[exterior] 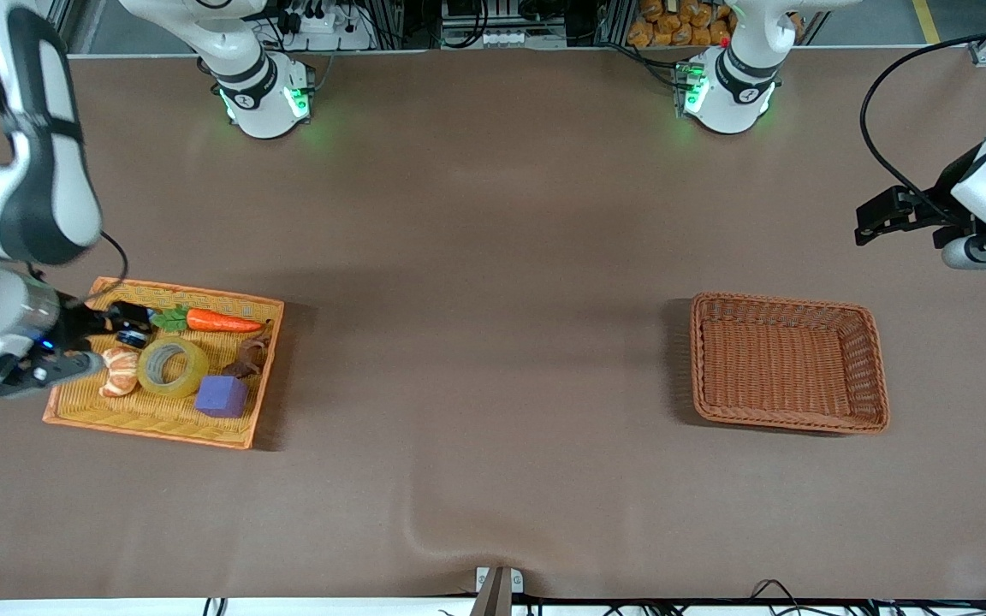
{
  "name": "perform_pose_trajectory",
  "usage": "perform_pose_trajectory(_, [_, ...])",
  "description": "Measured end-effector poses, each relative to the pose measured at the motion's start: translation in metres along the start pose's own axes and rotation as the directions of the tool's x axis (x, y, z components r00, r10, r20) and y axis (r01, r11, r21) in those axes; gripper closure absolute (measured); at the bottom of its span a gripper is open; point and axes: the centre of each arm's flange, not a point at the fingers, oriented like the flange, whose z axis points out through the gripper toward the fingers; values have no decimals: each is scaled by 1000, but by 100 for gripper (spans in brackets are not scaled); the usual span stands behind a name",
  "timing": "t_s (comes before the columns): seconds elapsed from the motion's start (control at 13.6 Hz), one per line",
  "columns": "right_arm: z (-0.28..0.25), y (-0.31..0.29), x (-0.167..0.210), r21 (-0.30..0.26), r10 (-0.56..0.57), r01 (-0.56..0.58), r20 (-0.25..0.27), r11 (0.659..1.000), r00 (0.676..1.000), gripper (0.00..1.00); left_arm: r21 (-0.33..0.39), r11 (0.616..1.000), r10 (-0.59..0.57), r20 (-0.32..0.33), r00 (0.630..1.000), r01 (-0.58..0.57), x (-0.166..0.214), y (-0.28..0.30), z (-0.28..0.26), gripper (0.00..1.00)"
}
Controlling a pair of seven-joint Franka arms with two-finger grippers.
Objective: Transfer tape with both arms
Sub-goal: 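Lower the right gripper and close it on the tape roll's rim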
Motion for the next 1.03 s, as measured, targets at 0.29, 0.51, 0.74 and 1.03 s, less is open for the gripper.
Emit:
perform_pose_trajectory(0.29, [96,-2,-5,-43,-18,15,-68,999,998,0,-3,1000,-1,-27,1000,1,11,-1,8,0])
perform_pose_trajectory(0.51, [109,-3,-11,-38,-17,15,-54,999,998,0,-5,1000,2,-44,999,-2,25,0,21,0])
perform_pose_trajectory(0.74, [122,-3,-13,-31,-16,15,-34,999,999,0,-7,1000,5,-54,999,-6,32,2,28,0])
perform_pose_trajectory(1.03, [155,-1,-13,-28,-15,14,-9,999,1000,0,-8,1000,9,-66,998,-10,37,4,33,0])
